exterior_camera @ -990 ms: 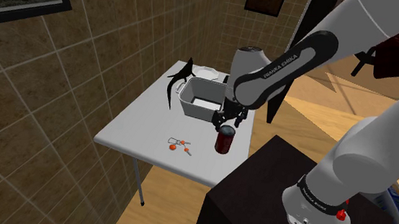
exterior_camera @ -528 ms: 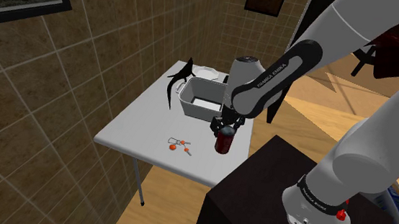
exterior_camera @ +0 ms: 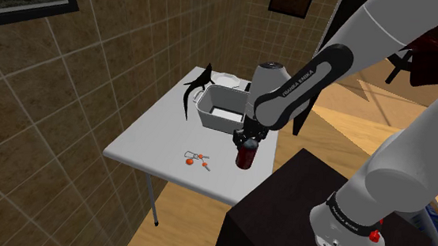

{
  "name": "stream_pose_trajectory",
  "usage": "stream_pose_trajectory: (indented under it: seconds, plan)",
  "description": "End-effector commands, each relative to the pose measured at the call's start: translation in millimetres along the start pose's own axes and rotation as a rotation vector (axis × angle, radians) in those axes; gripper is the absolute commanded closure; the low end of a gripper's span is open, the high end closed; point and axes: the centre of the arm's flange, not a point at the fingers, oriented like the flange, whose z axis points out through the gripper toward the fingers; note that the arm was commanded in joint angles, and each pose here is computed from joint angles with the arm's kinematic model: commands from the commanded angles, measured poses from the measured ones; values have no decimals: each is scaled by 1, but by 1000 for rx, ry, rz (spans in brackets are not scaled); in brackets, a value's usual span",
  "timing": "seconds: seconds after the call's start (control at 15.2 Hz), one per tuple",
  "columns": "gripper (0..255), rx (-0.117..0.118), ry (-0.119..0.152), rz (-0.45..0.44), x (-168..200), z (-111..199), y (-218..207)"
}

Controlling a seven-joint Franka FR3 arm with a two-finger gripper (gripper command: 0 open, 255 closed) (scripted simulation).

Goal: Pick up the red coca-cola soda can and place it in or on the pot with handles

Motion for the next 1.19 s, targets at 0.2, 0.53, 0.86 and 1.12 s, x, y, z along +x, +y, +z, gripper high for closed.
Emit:
stream_pose_trajectory:
  seconds: [0.2, 0.53, 0.86, 1.12]
  plan:
    - [255, 0, -1, 0, 0, 0, 0]
    - [255, 0, -1, 0, 0, -5, 0]
    - [255, 0, 0, 0, -1, -31, 0]
    - [255, 0, 0, 0, -2, -53, 0]
